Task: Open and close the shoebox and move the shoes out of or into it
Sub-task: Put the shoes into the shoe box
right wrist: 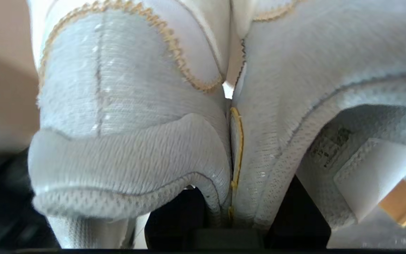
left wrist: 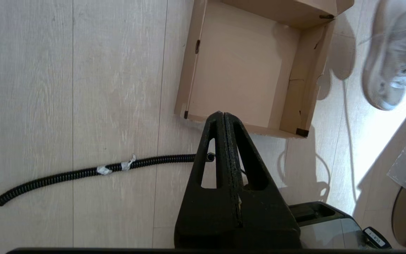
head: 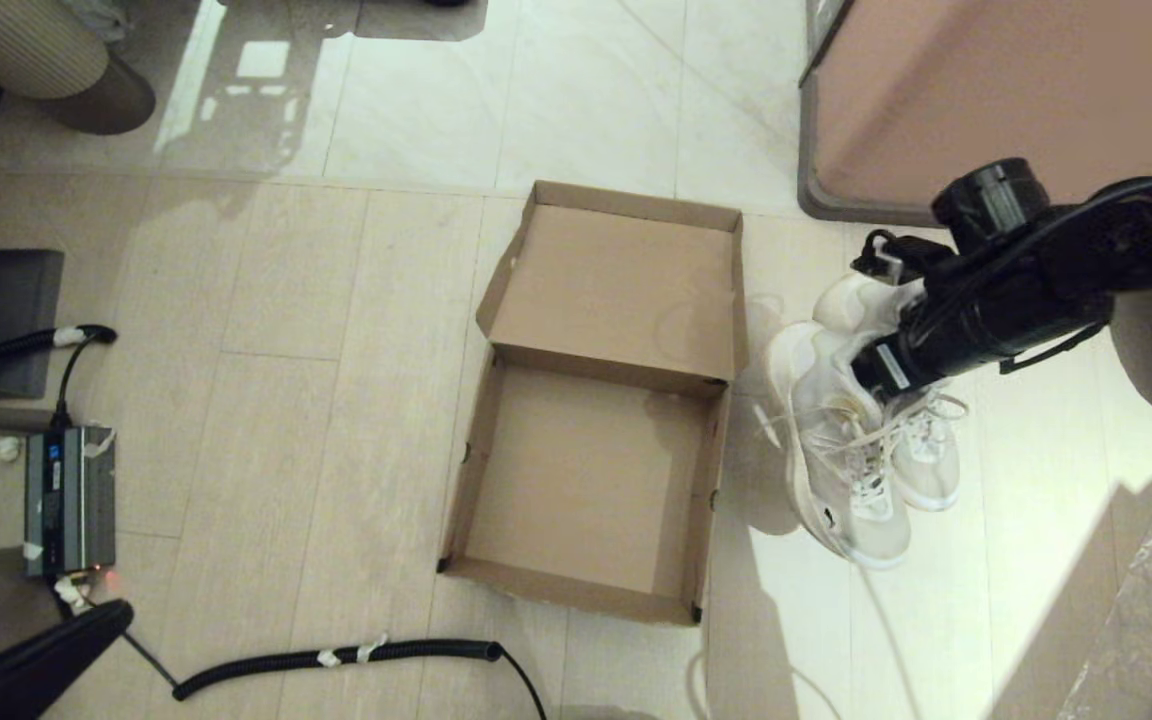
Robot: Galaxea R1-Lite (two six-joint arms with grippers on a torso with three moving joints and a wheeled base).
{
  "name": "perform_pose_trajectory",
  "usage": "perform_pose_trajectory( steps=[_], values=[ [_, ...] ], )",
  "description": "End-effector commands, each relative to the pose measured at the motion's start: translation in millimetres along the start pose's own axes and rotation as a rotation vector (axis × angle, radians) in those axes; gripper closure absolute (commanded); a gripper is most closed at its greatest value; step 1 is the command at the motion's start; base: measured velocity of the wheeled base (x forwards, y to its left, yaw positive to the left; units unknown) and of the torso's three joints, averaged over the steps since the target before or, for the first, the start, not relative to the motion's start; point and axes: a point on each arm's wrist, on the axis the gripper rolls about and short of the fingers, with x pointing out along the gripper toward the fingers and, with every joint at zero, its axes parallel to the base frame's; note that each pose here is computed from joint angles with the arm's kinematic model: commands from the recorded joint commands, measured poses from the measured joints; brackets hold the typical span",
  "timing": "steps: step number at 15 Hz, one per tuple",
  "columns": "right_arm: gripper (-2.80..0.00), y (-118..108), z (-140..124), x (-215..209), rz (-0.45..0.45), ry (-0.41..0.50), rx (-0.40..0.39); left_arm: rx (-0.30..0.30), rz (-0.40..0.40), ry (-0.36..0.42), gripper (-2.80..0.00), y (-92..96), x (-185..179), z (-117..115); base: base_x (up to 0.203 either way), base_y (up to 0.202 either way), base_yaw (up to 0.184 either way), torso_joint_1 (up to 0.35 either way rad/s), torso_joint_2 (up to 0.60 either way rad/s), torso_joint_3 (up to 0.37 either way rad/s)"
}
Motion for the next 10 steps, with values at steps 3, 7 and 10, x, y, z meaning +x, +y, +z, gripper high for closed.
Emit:
perform_pose_trajectory(
  steps=[3,7,10],
  values=[
    [0.0,58.4,5.1,-70.7,0.131,-0.092,-0.095,0.001,-0.014,-0.022,0.0,-1.0,-2.1,4.2,0.0,0.0,0.0,0.0,0.0,0.0],
    [0.0,117.8,6.9,-73.8,0.239,-0.094,-0.196,0.001,-0.008,-0.042,0.0,-1.1,-6.3,4.7,0.0,0.0,0.0,0.0,0.0,0.0],
    [0.0,157.8,5.4,-53.5,0.223,-0.05,-0.279,0.001,-0.009,-0.04,0.0,-1.0,-6.2,4.4,0.0,0.0,0.0,0.0,0.0,0.0]
  ],
)
